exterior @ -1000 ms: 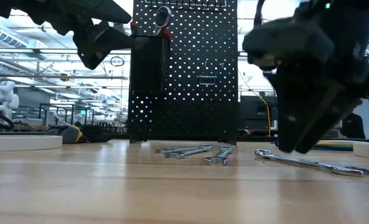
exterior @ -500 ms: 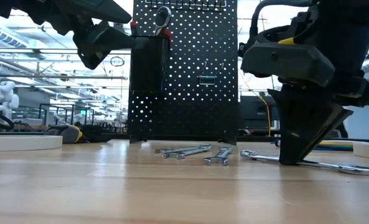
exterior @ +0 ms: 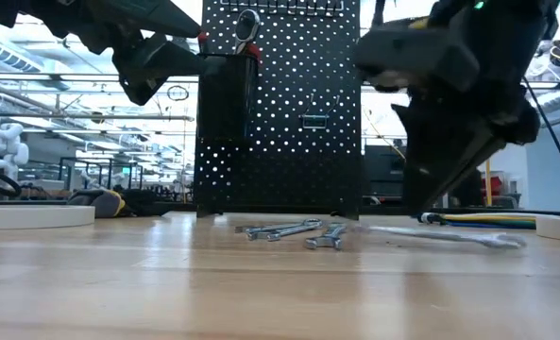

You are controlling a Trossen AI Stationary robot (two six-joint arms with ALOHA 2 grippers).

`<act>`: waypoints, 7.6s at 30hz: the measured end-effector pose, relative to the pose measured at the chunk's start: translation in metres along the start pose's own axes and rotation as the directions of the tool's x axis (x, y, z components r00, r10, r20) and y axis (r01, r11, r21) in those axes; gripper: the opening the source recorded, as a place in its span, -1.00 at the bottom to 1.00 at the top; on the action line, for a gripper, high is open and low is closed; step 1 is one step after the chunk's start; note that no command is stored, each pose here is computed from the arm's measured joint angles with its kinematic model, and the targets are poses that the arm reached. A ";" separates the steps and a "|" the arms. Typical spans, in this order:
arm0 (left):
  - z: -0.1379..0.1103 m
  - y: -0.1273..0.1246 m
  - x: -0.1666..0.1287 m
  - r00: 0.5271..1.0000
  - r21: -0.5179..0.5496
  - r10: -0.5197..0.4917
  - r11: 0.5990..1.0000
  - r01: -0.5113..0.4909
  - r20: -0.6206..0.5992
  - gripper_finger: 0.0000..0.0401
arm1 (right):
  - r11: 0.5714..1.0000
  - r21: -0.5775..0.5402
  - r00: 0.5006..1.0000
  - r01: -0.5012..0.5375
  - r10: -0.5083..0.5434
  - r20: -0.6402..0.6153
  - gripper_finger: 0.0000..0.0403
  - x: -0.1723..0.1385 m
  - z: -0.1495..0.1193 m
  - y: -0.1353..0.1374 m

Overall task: Hang tools onto peg board
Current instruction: Hang the wrench on the peg board

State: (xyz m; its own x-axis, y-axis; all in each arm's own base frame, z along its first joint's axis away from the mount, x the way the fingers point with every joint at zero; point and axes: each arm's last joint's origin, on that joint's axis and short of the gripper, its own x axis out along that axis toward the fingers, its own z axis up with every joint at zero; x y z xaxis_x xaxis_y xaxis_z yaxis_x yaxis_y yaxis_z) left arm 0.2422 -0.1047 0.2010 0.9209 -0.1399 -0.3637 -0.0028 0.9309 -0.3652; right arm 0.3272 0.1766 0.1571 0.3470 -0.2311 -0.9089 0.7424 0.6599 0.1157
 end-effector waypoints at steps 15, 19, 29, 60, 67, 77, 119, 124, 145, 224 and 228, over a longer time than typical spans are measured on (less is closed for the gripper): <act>0.001 0.001 0.000 1.000 -0.003 0.007 1.000 -0.007 0.001 -0.12 | 0.998 -0.045 0.998 0.049 -0.051 -0.036 -0.77 -0.009 0.007 -0.009; 0.001 0.003 0.001 1.000 -0.006 0.012 1.000 -0.012 0.003 -0.12 | 0.995 -0.086 0.992 0.044 -0.054 -0.115 -0.49 0.000 0.009 -0.010; 0.001 0.003 0.001 1.000 -0.010 0.011 1.000 -0.011 0.003 -0.12 | 0.981 -0.149 0.980 0.127 -0.147 -0.136 -0.17 0.024 0.002 -0.018; 0.001 0.002 0.001 1.000 -0.006 0.010 1.000 -0.010 0.004 -0.12 | 0.991 -0.125 0.992 0.039 -0.053 -0.111 -0.92 0.021 0.001 -0.015; 0.002 0.003 0.001 1.000 -0.001 0.012 1.000 -0.012 0.004 -0.12 | 0.993 -0.119 0.999 0.005 -0.011 -0.050 -0.98 0.010 0.007 -0.012; 0.002 0.004 0.001 1.000 0.065 0.021 0.998 -0.022 0.007 -0.12 | 0.989 -0.141 0.999 -0.040 0.037 -0.029 -0.98 0.006 0.012 -0.009; 0.004 0.008 0.002 0.999 0.058 0.035 0.998 -0.035 0.014 -0.12 | 0.979 -0.193 0.996 -0.067 0.053 -0.077 -0.91 0.047 -0.003 -0.007; 0.004 0.008 0.002 0.999 0.057 0.034 0.998 -0.035 0.014 -0.12 | 0.980 -0.181 0.995 -0.081 0.070 -0.066 -0.91 0.042 -0.001 -0.007; 0.005 0.008 0.002 0.999 0.056 0.041 0.998 -0.042 0.019 -0.12 | 0.979 -0.162 0.991 -0.125 0.132 0.029 -0.99 0.018 0.013 -0.006; -0.029 0.005 0.049 0.988 -0.145 -0.129 0.979 0.140 0.087 -0.12 | 0.964 -0.182 0.885 -0.193 0.251 0.391 -0.99 -0.048 0.037 0.032; -0.030 0.007 0.050 0.992 -0.148 -0.094 0.983 0.106 0.085 -0.12 | 0.959 -0.177 0.866 -0.221 0.276 0.416 -0.99 -0.060 0.036 0.032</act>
State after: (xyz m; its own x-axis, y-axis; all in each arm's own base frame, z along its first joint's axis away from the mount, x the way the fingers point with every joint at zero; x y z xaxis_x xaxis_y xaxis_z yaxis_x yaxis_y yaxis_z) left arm 0.2764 -0.1150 0.1549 0.9470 -0.1972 -0.2536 0.0366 0.8505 -0.5246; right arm 0.3512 0.1858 0.2300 0.7440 -0.3155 -0.5890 0.5342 0.8104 0.2406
